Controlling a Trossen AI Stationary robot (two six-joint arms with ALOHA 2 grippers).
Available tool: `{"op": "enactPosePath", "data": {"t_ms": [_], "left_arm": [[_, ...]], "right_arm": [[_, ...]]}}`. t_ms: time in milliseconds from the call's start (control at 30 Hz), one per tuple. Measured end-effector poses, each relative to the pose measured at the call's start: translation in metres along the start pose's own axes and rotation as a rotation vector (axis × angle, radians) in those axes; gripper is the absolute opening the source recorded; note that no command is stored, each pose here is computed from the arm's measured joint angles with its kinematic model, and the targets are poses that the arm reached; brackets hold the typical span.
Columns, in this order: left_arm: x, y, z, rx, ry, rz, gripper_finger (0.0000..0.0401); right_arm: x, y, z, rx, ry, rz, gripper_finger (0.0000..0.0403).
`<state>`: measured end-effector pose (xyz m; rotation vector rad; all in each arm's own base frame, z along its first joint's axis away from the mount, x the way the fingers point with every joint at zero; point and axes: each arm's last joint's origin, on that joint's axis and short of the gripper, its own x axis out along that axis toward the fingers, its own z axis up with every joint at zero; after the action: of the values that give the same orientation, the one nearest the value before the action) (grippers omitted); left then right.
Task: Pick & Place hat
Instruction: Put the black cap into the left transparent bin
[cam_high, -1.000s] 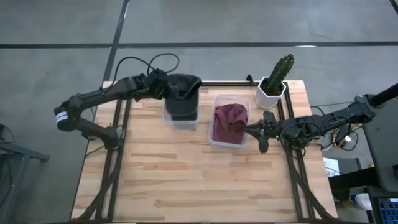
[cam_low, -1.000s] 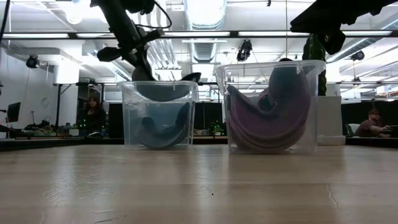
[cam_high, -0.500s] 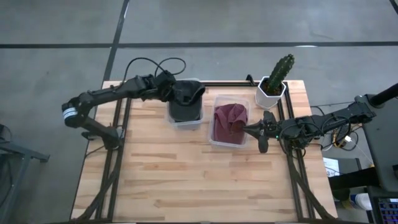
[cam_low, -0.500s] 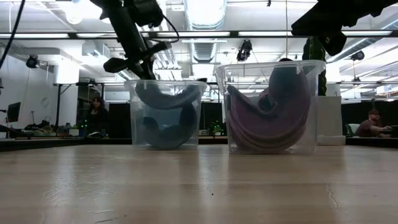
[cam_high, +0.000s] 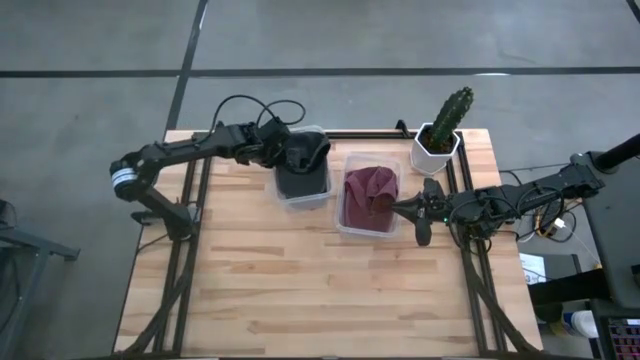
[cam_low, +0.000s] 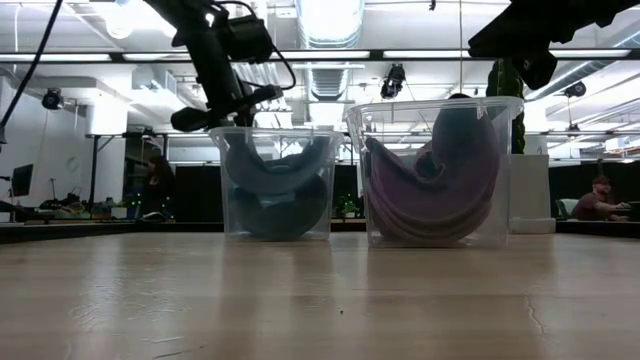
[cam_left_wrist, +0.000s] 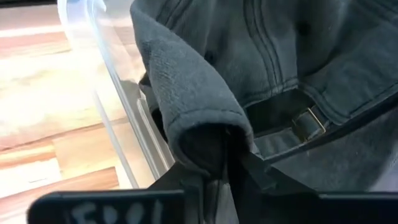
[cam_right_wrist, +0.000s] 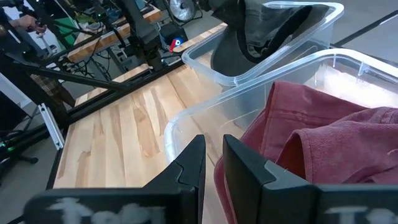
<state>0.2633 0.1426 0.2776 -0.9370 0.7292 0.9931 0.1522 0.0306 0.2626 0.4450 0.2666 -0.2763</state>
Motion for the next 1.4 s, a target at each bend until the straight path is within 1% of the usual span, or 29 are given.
{"op": "enactPosePath", "data": {"t_ms": [333,567,700,933,1033,1133,1400], "left_arm": [[0.0,0.0,-0.001,0.009,0.021,-0.017,0.0065],[-0.001,0.002,-0.003,0.031,0.039,0.003,0.0071],[-0.002,0.004,-0.004,0.04,0.055,0.019,0.0102],[-0.003,0.003,-0.005,0.042,0.086,-0.007,0.0191],[-0.008,0.004,-0.005,0.031,0.087,-0.027,0.022],[-0.02,0.003,-0.003,0.018,0.067,-0.051,0.0232],[-0.063,-0.004,0.012,0.024,-0.044,-0.175,0.0234]], "right_arm": [[0.0,0.0,0.0,0.001,-0.001,0.0,0.0052],[0.0,0.0,0.0,0.019,-0.001,0.0,0.0052],[0.0,0.0,0.0,0.019,-0.001,0.0,0.0052],[0.0,0.0,0.0,0.019,-0.001,0.0,0.0052],[0.0,0.0,0.0,0.019,-0.001,0.0,0.0052],[0.0,0.0,0.0,0.02,-0.001,0.0,0.0052],[0.0,0.0,0.0,0.02,-0.002,0.001,0.0052]]}}
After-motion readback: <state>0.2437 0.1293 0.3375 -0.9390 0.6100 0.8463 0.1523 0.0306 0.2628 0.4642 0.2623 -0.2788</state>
